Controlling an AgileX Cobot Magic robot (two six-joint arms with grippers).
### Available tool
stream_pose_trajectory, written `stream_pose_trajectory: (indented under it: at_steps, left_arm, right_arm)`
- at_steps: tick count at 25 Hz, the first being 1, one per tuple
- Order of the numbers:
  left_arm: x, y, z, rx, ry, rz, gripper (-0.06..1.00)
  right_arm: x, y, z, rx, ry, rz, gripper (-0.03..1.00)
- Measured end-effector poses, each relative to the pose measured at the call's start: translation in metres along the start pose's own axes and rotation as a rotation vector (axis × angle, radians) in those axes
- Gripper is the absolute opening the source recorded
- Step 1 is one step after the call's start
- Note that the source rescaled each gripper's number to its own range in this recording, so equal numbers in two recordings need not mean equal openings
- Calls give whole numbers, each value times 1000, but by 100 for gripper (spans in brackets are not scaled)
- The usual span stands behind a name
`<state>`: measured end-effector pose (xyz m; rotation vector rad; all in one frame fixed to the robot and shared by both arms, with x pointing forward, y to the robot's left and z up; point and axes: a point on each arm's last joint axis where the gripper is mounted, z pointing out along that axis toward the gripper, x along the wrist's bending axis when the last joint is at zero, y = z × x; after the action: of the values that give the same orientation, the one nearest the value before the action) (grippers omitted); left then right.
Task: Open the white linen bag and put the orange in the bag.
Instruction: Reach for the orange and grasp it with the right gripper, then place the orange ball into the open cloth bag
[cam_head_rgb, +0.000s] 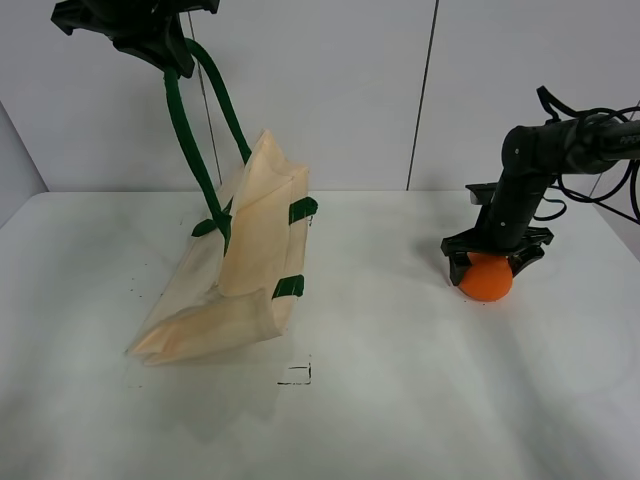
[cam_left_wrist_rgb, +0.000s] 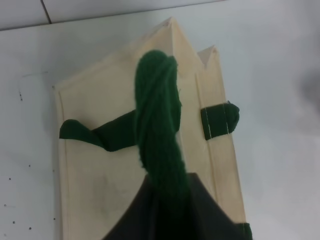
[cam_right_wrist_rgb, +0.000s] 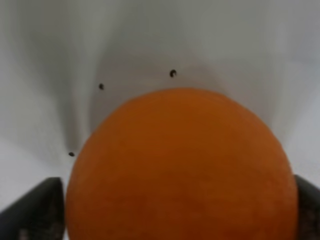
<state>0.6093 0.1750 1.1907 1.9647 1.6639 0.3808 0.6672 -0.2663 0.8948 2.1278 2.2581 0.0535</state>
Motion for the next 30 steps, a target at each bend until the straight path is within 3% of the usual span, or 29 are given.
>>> stream_pose_trajectory:
  at_steps: [1,4,5,11,14,18,23,30]
  left_arm:
    - [0,0,0,0,0,0,0]
    - [0,0,0,0,0,0,0]
    - [0,0,0,0,0,0,0]
    - [0,0,0,0,0,0,0]
    - [0,0,0,0,0,4,0]
    - [0,0,0,0,3,6,0]
    - [0,0,-3,-6,2,8,0]
    - [0,0,-11,-23,-1,10,0]
  right_arm:
    - [0,0,0,1,-2,-1,73]
    - [-1,-1,-2,13,-10,-4,12]
    - [-1,-1,-6,12,-10,-4,0]
    - [1,12,-57,-35,16,7,0]
    - [9,25,-115,-161,107,34,0]
    - [27,35,-184,-348,295,46,0]
    - [74,33,-219,-430,438,-49,0]
    - [164,21,-199,-382,513,-206,0]
